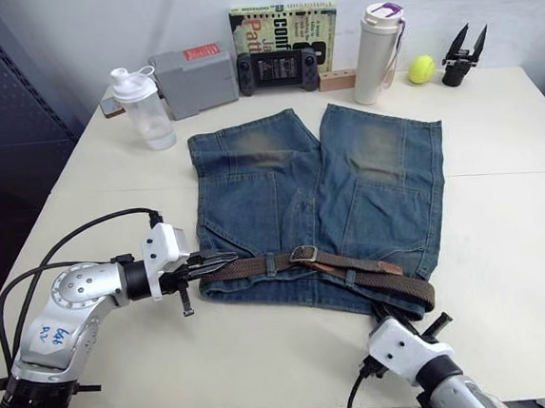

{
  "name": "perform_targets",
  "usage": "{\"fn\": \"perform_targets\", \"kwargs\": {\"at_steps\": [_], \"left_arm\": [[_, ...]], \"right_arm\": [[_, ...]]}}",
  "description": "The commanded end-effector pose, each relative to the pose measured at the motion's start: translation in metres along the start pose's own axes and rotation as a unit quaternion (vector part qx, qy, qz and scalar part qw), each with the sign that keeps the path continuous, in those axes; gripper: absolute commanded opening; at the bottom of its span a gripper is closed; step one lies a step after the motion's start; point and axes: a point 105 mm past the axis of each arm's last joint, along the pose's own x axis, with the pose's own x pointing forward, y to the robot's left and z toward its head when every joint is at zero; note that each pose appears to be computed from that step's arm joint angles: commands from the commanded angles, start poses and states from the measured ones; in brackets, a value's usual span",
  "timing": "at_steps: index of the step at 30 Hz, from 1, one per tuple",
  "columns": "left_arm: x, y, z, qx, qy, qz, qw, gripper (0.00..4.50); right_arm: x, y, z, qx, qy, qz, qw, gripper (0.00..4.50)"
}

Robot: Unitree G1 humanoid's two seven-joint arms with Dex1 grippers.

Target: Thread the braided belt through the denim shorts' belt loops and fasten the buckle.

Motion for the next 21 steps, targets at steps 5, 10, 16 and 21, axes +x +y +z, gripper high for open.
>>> {"fn": "perform_targets", "kwargs": {"at_steps": [5,10,16,21], "left_arm": [[0.0,-0.002,0.006,0.007,-0.009,0.0,1.0,0.0],[0.001,0.001,0.006,0.007,-0.008,0.007,1.0,0.0],[-0.006,0.004,0.004,-0.014,0.005,-0.012,1.0,0.0],[-0.014,0.001,0.006,-0.056,0.006,-0.04,0.998,0.68]], "right_arm": [[0.001,-0.006,-0.015,-0.01,0.041,-0.007,0.999,0.12],[0.003,0.01,-0.019,0.021,0.063,0.039,0.997,0.12],[-0.002,0.03,-0.025,0.115,0.124,0.131,0.977,0.12],[0.003,0.03,-0.019,0.135,0.13,0.146,0.971,0.0]]}}
